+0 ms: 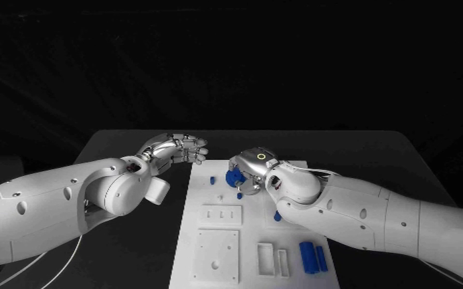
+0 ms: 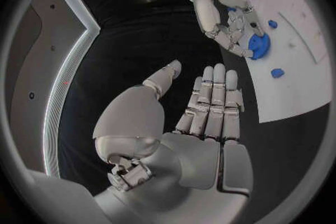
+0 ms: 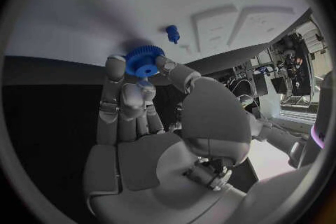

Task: Assemble the parts on the task board

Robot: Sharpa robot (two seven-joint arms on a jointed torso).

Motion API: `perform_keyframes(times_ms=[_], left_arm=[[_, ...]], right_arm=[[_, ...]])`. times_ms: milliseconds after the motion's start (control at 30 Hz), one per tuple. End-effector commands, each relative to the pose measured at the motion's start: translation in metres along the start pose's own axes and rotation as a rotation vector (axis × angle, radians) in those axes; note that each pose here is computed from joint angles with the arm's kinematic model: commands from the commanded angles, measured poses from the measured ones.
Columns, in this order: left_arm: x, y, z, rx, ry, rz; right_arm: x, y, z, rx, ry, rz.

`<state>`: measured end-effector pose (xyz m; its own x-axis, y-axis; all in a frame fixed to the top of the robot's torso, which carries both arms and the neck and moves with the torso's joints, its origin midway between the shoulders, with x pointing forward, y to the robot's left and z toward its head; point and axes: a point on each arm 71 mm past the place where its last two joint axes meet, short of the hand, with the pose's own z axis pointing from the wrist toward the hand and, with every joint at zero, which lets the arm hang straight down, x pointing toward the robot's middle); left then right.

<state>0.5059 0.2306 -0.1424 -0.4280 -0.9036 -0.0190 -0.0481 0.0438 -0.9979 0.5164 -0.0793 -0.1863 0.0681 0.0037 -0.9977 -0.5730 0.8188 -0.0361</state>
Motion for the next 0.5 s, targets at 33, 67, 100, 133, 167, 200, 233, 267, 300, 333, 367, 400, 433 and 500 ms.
perform_keyframes(times_ms=[33, 67, 100, 133, 167, 200, 233, 267, 300, 333, 367, 400, 433, 500], left_arm=[[0.0018, -0.0014, 0.0001, 0.010, 0.021, -0.001], [0.0019, -0.0014, 0.0000, 0.010, 0.021, -0.001], [0.0019, -0.0014, -0.0001, 0.010, 0.021, -0.001], [0.0020, -0.0015, -0.0003, 0.011, 0.021, -0.001], [0.0020, -0.0015, -0.0003, 0.011, 0.022, -0.001], [0.0019, -0.0015, -0.0004, 0.011, 0.021, -0.001], [0.0017, -0.0015, -0.0003, 0.011, 0.020, -0.001], [0.0016, -0.0015, -0.0003, 0.011, 0.020, -0.001], [0.0015, -0.0015, -0.0003, 0.011, 0.020, -0.001], [0.0015, -0.0015, -0.0003, 0.011, 0.020, -0.001], [0.0013, -0.0015, -0.0004, 0.011, 0.019, -0.001], [0.0011, -0.0014, -0.0005, 0.010, 0.018, -0.001], [0.0010, -0.0014, -0.0005, 0.010, 0.018, 0.000], [0.0009, -0.0014, -0.0006, 0.010, 0.018, -0.001]], right_arm=[[0.0054, -0.0019, -0.0021, 0.014, 0.024, -0.021], [0.0055, -0.0019, -0.0021, 0.014, 0.024, -0.021], [0.0056, -0.0016, -0.0022, 0.014, 0.024, -0.020], [0.0056, -0.0012, -0.0023, 0.013, 0.023, -0.019], [0.0055, -0.0007, -0.0023, 0.012, 0.022, -0.019], [0.0055, -0.0002, -0.0024, 0.011, 0.022, -0.018], [0.0054, 0.0003, -0.0024, 0.010, 0.022, -0.018], [0.0054, 0.0007, -0.0025, 0.009, 0.023, -0.018], [0.0054, 0.0010, -0.0025, 0.009, 0.023, -0.018], [0.0053, 0.0011, -0.0025, 0.008, 0.022, -0.018], [0.0053, 0.0009, -0.0026, 0.009, 0.022, -0.019], [0.0054, 0.0005, -0.0026, 0.011, 0.022, -0.019], [0.0054, 0.0003, -0.0027, 0.012, 0.022, -0.020], [0.0054, 0.0003, -0.0028, 0.012, 0.022, -0.020]])
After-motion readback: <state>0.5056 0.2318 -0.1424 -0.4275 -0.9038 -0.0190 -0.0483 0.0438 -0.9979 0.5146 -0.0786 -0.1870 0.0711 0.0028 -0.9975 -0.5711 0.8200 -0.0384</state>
